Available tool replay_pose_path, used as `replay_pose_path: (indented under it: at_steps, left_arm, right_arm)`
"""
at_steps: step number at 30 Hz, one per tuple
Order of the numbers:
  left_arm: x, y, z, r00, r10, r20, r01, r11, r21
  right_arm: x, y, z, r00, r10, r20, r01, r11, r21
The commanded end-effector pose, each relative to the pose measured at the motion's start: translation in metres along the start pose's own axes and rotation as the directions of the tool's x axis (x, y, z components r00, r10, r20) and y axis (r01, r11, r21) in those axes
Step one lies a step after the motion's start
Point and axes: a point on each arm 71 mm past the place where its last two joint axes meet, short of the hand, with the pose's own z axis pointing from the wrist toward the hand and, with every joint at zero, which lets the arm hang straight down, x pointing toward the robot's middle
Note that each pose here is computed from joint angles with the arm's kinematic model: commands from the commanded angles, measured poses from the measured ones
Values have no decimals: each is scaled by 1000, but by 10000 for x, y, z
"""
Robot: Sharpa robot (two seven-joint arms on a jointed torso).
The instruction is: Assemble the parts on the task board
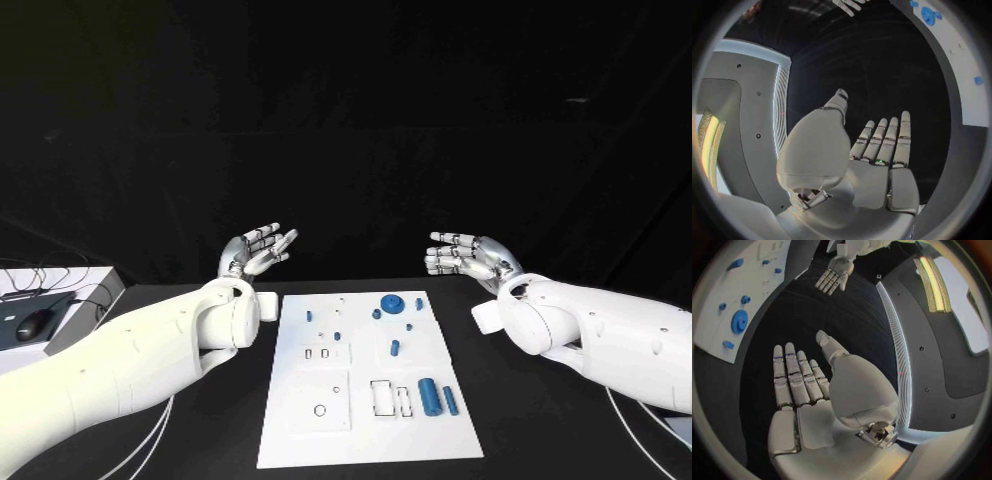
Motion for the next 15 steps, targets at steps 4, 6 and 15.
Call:
replay_pose_path:
  at_steps: [4,6,15]
  left_arm:
    - [103,-35,-53,982,8,-191,-5,1000,18]
    - [112,-33,-92,972,9,-234,-5,1000,19]
    - [118,-121,-300,928,28,-372,-18,999,30]
  right_arm:
    - [113,80,-13,931,-360,-62,346,923,-167]
    - [161,48,-10,894,-429,-125,408,898,-166]
    - [371,28,21,687,-678,-263,645,735,-208]
